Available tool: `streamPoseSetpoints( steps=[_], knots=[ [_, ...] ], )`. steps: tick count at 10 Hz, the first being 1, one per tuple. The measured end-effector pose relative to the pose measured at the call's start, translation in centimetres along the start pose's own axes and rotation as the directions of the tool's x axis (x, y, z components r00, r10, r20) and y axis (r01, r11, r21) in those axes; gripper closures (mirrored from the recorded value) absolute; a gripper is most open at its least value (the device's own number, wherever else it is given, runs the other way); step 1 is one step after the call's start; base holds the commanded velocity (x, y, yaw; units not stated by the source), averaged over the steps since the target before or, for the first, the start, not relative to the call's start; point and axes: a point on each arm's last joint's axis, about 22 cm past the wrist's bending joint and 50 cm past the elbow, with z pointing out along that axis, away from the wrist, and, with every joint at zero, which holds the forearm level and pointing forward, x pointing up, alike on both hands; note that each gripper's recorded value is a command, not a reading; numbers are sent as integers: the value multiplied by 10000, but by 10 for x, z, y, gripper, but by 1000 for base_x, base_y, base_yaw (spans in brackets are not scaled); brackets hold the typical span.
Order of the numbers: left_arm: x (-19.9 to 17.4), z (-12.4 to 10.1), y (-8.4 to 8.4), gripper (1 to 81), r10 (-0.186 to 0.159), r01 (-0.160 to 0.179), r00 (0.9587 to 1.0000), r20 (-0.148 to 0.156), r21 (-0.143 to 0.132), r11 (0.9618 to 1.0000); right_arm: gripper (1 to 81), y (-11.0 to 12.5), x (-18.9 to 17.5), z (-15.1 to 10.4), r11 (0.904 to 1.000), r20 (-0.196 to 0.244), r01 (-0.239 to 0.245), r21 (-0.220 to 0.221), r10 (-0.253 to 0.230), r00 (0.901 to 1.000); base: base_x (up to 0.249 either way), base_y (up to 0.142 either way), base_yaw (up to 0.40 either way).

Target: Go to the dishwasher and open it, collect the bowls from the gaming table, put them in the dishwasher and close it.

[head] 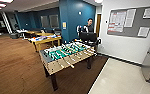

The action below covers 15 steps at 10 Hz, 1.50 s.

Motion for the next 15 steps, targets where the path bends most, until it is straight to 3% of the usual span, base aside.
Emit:
streamPoseSetpoints(
  steps=[15],
  knots=[
    [-1, 0, -2, 10, -4, 4, 10000, 5, 46, 10000, 10, 0, -4, 0, 10000, 33, -17, 2, 17, 10000, 0, 0, 349]
  ],
)
